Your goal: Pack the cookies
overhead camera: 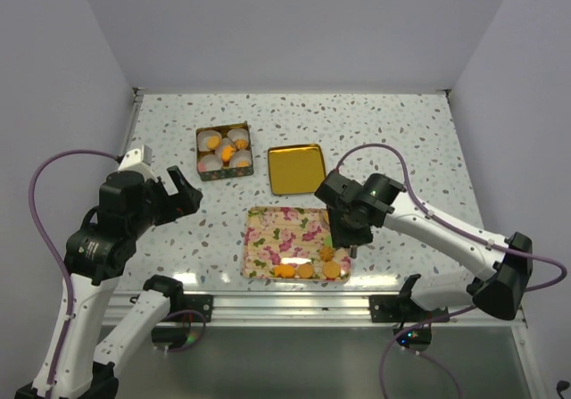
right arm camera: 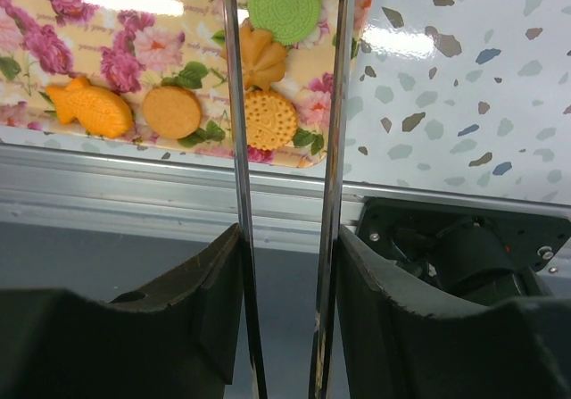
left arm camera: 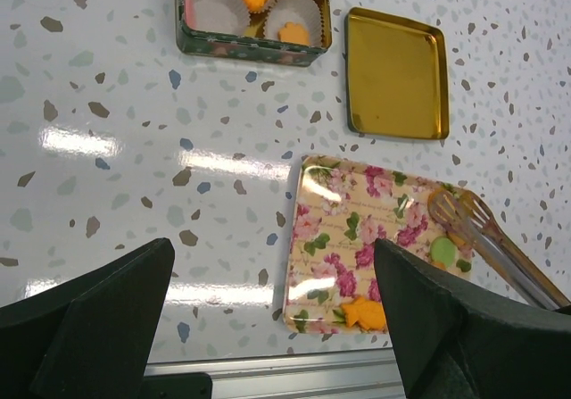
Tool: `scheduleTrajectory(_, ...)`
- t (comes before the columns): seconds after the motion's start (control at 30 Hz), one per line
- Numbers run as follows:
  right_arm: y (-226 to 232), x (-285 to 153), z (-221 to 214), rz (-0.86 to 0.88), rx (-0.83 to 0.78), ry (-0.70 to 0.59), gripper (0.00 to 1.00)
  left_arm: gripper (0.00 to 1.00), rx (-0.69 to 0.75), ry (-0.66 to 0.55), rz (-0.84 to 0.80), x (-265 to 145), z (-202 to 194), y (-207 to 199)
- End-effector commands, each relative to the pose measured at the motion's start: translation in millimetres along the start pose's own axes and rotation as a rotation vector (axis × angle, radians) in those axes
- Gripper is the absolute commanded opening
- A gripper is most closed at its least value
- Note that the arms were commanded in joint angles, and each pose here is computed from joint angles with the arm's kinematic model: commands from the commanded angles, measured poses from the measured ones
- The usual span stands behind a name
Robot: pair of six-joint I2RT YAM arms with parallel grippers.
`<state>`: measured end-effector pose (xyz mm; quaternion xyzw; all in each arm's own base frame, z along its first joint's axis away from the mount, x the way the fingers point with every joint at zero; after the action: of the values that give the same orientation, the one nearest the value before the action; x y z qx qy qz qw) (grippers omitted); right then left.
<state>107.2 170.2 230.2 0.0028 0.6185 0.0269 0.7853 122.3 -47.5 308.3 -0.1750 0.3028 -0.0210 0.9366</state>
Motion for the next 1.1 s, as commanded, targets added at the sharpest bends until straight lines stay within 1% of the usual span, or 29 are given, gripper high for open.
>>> scheduleTrajectory(0.0, 5, -2, 0, 0.022, -0.015, -0.001, 0.45, 1.00, 0.011, -0.034, 0.010, -3, 8, -1)
scheduleTrajectory(0.17, 5, 8, -4, -0.019, -0.035, 0.043, 0.45, 1.00, 0.014, -0.030, 0.012, 0, 8, 0)
scheduleTrajectory(0.23, 6, 12, -5, -0.044, -0.045, 0.062, 0.43, 1.00, 0.017, -0.031, 0.010, 0, 8, -1)
scheduleTrajectory(0.4, 9, 9, -1, -0.058, -0.046, 0.056, 0.40, 1.00, 0.023, -0.032, 0.013, 1, 9, -1)
scheduleTrajectory(0.53, 15, -3, 8, -0.039, -0.041, 0.026, 0.37, 1.00, 0.033, -0.038, 0.015, -1, 12, -1)
scheduleTrajectory(0.7, 35, -27, 29, 0.038, -0.042, -0.042, 0.36, 1.00, 0.048, -0.047, 0.020, -3, 17, -2)
scheduleTrajectory(0.83, 57, -40, 44, 0.149, -0.050, -0.084, 0.36, 1.00, 0.061, -0.052, 0.024, -6, 22, -3)
scheduleTrajectory(0.87, 64, -49, 51, 0.184, -0.051, -0.112, 0.36, 1.00, 0.067, -0.059, 0.028, -7, 24, -3)
scheduleTrajectory(0.93, 76, -50, 60, 0.196, -0.065, -0.111, 0.36, 1.00, 0.071, -0.059, 0.032, -9, 25, -3)
scheduleTrajectory(0.97, 85, -62, 67, 0.241, -0.068, -0.142, 0.36, 1.00, 0.073, -0.063, 0.038, -9, 27, -3)
scheduleTrajectory(1.07, 113, -69, 87, 0.310, -0.095, -0.167, 0.36, 1.00, 0.080, -0.062, 0.039, -11, 27, -3)
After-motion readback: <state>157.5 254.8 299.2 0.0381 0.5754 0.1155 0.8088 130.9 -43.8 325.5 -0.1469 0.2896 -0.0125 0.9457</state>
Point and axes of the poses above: each gripper's point midway between its finger pads, its own x axis out along the fingers, its own y axis along the line the jaws close on, z = x × y, the point moved 8 cm from there along -x, back along the fingers, and after that the axes turned 4 degrees about x, right-handed, at the moved point
